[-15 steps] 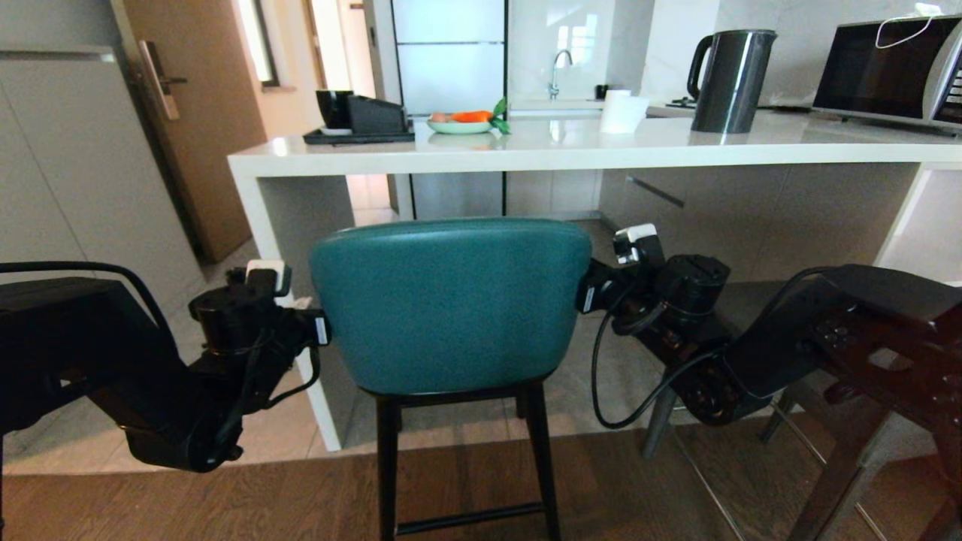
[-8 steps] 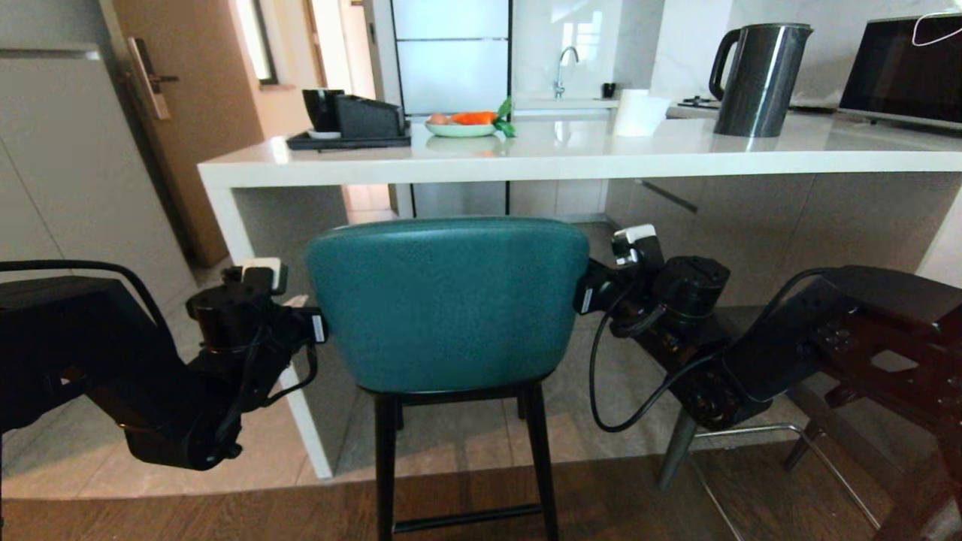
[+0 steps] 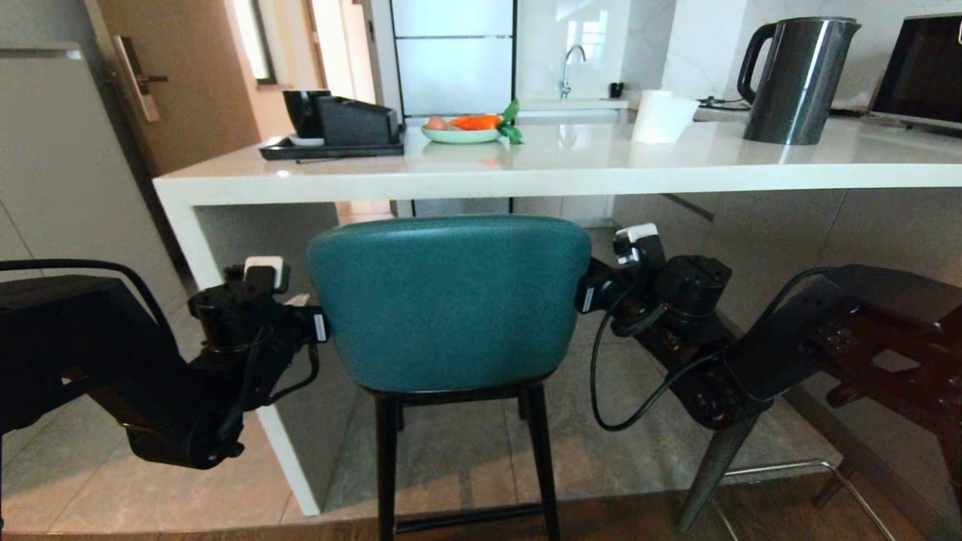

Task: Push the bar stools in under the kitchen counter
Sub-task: Push the blue chair back under the dining table

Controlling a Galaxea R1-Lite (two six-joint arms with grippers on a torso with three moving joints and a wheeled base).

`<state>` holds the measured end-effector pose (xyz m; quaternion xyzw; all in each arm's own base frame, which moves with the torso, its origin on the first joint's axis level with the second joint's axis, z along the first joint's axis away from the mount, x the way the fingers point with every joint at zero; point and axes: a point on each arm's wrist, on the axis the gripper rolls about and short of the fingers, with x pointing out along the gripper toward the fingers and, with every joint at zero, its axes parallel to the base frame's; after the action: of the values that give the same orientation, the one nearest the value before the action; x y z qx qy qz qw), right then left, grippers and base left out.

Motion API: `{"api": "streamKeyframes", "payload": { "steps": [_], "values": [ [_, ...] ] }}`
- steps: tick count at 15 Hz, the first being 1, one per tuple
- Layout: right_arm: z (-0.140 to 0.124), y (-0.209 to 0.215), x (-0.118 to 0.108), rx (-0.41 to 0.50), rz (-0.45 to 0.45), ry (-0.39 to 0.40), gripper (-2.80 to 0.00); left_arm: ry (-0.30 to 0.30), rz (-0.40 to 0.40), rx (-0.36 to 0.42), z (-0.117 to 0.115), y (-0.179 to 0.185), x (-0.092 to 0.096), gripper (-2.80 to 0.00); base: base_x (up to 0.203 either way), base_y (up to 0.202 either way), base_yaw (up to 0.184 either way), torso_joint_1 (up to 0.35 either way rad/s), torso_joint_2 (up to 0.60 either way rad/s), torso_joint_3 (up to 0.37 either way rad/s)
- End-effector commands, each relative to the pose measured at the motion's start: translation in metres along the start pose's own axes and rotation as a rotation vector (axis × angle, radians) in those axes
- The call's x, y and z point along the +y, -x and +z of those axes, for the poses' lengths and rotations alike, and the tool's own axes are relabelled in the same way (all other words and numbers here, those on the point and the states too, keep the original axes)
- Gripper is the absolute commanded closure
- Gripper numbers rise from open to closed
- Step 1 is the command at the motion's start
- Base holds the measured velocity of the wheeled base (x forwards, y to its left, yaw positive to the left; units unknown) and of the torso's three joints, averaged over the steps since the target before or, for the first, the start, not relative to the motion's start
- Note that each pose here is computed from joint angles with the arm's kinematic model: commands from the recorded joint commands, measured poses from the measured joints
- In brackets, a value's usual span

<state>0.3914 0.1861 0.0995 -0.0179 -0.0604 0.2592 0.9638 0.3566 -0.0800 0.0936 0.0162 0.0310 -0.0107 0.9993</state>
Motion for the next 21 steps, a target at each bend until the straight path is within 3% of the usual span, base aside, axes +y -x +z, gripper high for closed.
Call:
{"api": "streamKeyframes", "payload": {
  "steps": [1,5,13,17,21],
  "values": [
    [0.001,-0.001,0.014,-0.008,0.034,-0.001,0.00,0.004,-0.003,-0.025,0.006,0.002,-0.001,0.00,0.186,0.000,0.001,-0.002,0.00,0.004],
    [0.006,0.002,0.015,-0.013,0.035,-0.001,0.00,0.006,0.000,-0.029,0.009,0.004,0.000,0.00,0.158,0.000,0.002,0.005,0.00,0.005],
    [0.016,-0.003,0.018,-0.026,0.014,-0.005,0.00,0.011,0.003,-0.063,0.017,-0.002,0.000,0.00,0.000,0.000,0.000,0.000,0.00,0.000],
    [0.010,-0.026,0.015,-0.032,-0.070,-0.007,0.00,0.004,-0.001,-0.039,0.000,-0.020,-0.005,0.00,0.000,0.000,0.000,0.000,0.00,0.000],
    [-0.002,-0.031,0.014,-0.002,-0.082,-0.009,0.00,0.003,0.010,-0.040,-0.005,-0.028,-0.003,0.00,0.000,0.000,0.000,0.000,0.00,0.000]
  ]
}}
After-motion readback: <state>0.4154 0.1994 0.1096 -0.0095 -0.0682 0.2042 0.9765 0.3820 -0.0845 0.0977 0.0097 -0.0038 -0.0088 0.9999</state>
